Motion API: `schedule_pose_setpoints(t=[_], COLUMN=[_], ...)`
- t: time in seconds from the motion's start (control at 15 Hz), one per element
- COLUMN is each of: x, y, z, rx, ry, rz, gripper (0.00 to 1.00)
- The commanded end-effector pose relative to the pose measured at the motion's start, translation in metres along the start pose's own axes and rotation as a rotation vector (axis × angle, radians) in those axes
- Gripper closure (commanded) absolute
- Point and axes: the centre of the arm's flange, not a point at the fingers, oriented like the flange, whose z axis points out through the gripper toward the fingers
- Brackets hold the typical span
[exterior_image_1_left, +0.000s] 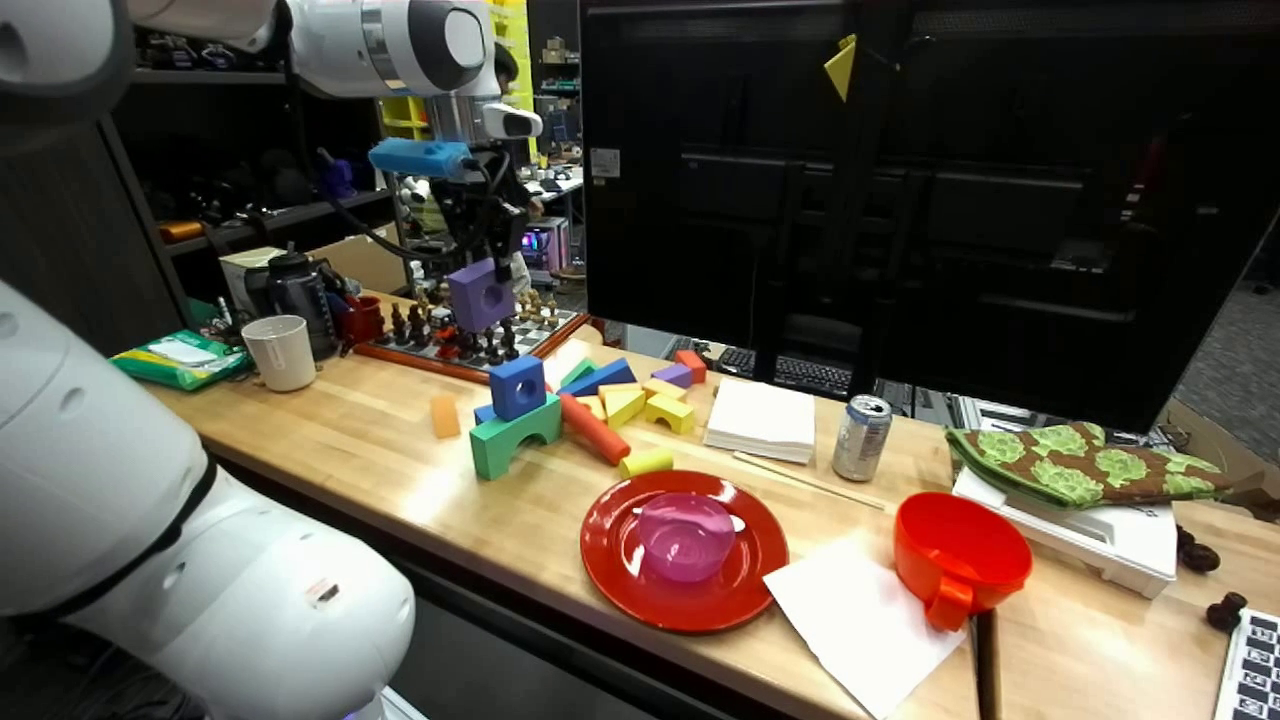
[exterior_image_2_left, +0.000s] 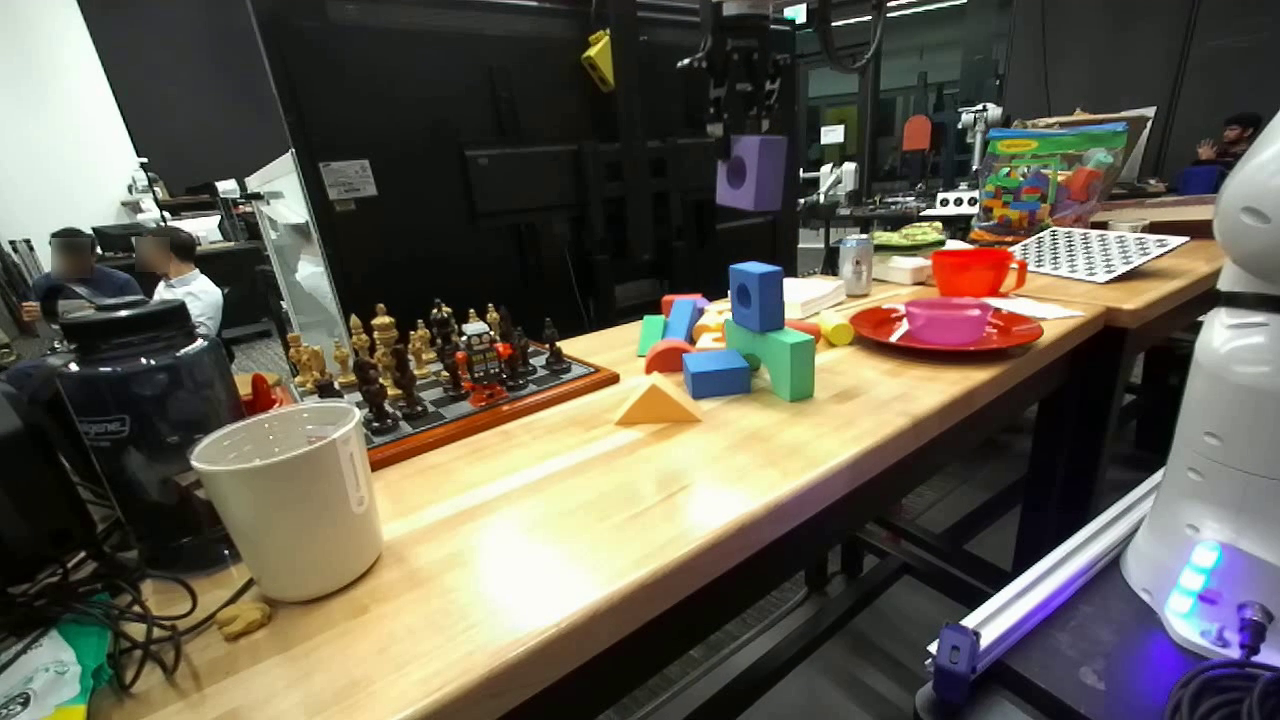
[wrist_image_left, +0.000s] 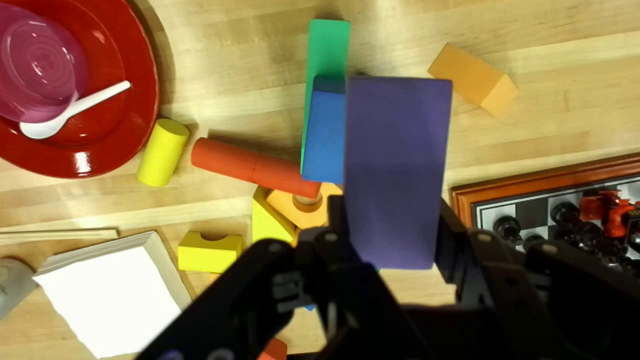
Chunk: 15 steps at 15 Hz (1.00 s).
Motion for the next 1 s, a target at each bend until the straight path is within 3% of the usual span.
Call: schedule_pose_setpoints(t=[0.0,0.93], x=[0.013,0.027], y=[0.001,0.011], z=[0.000,0.039], rx=[-0.004,0.001], ry=[0.008,-0.040], rz=[-0.012,0.016], gripper=[0.84,0.84])
